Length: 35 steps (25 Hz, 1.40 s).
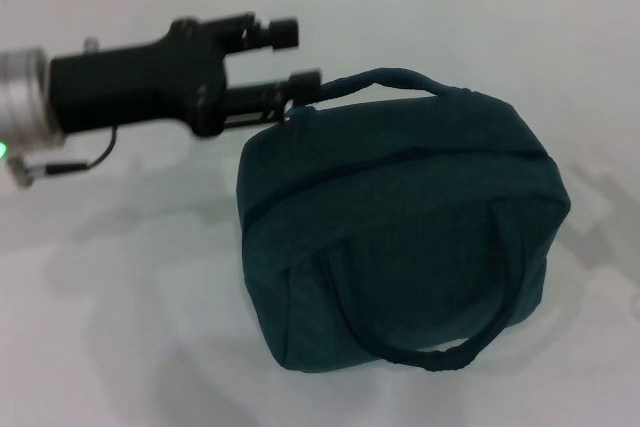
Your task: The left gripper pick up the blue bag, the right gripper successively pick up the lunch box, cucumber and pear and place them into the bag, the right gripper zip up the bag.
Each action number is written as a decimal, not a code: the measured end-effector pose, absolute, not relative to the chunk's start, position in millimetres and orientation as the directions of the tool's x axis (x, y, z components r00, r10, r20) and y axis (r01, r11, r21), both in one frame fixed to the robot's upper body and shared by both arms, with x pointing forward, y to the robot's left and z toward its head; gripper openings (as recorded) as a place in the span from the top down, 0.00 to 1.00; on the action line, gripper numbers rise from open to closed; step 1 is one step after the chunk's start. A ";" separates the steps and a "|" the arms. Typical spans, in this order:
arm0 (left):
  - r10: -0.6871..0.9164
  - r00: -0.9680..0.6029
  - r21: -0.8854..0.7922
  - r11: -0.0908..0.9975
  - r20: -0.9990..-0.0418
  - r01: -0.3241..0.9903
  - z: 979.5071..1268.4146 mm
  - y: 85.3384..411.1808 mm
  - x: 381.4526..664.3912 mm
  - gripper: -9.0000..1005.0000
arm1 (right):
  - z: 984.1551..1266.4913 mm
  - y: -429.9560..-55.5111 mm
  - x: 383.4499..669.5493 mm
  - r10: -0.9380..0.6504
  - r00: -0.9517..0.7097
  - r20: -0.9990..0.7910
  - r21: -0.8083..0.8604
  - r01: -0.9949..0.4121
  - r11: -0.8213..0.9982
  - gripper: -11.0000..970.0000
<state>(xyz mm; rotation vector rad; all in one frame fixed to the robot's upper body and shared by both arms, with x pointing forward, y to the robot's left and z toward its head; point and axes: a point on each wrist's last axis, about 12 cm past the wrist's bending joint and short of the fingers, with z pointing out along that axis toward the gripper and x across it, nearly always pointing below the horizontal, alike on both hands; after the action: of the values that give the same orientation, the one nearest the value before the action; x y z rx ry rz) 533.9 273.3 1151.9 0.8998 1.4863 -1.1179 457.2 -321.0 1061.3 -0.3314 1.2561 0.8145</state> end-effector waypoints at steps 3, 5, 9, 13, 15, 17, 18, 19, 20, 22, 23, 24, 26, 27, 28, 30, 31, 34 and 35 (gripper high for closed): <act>-0.033 -0.215 -0.216 0.264 -0.976 0.940 1145.4 278.7 521.7 0.29 | 1093.1 -325.8 481.7 0.418 -0.040 -0.907 0.259 -0.837 0.482 0.41; -0.037 -0.230 -0.232 0.253 -0.972 0.939 1142.2 282.1 516.5 0.29 | 1107.2 -323.9 494.3 0.396 -0.128 -0.909 0.285 -0.885 0.368 0.33; -0.046 -0.251 -0.256 0.192 -0.967 0.948 1141.6 286.4 509.0 0.28 | 1140.5 -306.2 525.6 0.258 -0.314 -0.914 0.349 -0.931 0.102 0.19; -0.060 -0.257 -0.263 0.153 -0.965 0.953 1141.9 284.0 505.6 0.28 | 1153.7 -283.2 542.6 0.171 -0.354 -0.919 0.359 -0.933 -0.005 0.16; -0.069 -0.265 -0.273 0.149 -0.962 0.950 1139.4 282.7 503.1 0.28 | 1155.7 -270.8 547.2 0.122 -0.365 -0.923 0.362 -0.931 -0.045 0.16; -0.076 -0.271 -0.280 0.146 -0.959 0.949 1137.1 282.4 500.0 0.28 | 1157.3 -260.5 550.1 0.076 -0.374 -0.924 0.368 -0.926 -0.080 0.16; -0.081 -0.271 -0.281 0.144 -0.959 0.949 1136.2 282.2 498.6 0.27 | 1157.2 -255.0 550.5 0.058 -0.378 -0.924 0.371 -0.924 -0.096 0.16; -0.087 -0.270 -0.280 0.144 -0.959 0.949 1134.9 281.8 496.8 0.27 | 1155.8 -249.6 550.7 0.037 -0.382 -0.924 0.376 -0.920 -0.107 0.15; -0.091 -0.266 -0.277 0.145 -0.960 0.950 1133.8 281.4 495.3 0.27 | 1154.1 -245.4 550.5 0.024 -0.384 -0.923 0.380 -0.918 -0.112 0.15; -0.099 -0.262 -0.274 0.149 -0.960 0.950 1130.5 281.1 491.9 0.28 | 1149.6 -234.6 550.7 -0.019 -0.380 -0.925 0.379 -0.918 -0.119 0.14; -0.100 -0.263 -0.276 0.150 -0.959 0.949 1129.1 281.1 490.7 0.28 | 1148.1 -229.6 550.5 -0.040 -0.372 -0.927 0.374 -0.919 -0.123 0.13; -0.101 -0.268 -0.281 0.150 -0.958 0.948 1127.8 281.1 489.7 0.28 | 1147.0 -226.1 550.1 -0.055 -0.364 -0.930 0.368 -0.921 -0.127 0.13; -0.103 -0.281 -0.294 0.147 -0.954 0.944 1125.1 280.6 488.5 0.28 | 1145.1 -220.1 548.8 -0.082 -0.348 -0.934 0.357 -0.924 -0.137 0.12; -0.106 -0.287 -0.300 0.146 -0.952 0.943 1123.3 280.2 487.9 0.28 | 1144.3 -217.9 548.2 -0.089 -0.343 -0.935 0.353 -0.925 -0.140 0.11; -0.108 -0.289 -0.303 0.144 -0.951 0.942 1122.0 279.7 487.6 0.28 | 1143.1 -216.3 547.4 -0.095 -0.342 -0.935 0.353 -0.925 -0.141 0.11; -0.112 -0.289 -0.303 0.142 -0.951 0.942 1119.5 278.8 487.0 0.28 | 1141.1 -213.5 546.0 -0.099 -0.342 -0.934 0.354 -0.924 -0.144 0.11; -0.113 -0.289 -0.303 0.141 -0.951 0.942 1118.6 278.5 486.7 0.28 | 1140.2 -212.7 545.5 -0.102 -0.342 -0.934 0.354 -0.924 -0.144 0.11; -0.113 -0.294 -0.308 0.139 -0.949 0.941 1116.2 277.8 485.7 0.28 | 1138.9 -211.0 544.7 -0.106 -0.343 -0.933 0.356 -0.923 -0.146 0.11; -0.113 -0.295 -0.310 0.139 -0.949 0.941 1115.8 277.8 485.5 0.28 | 1138.7 -210.5 544.5 -0.105 -0.344 -0.933 0.356 -0.923 -0.147 0.11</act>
<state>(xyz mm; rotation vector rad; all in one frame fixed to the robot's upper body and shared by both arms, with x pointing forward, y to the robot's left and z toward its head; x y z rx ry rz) 485.5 277.8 1115.8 0.8642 1.4298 -1.3500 544.5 -210.5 1138.7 -1.1992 1.4510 1.5638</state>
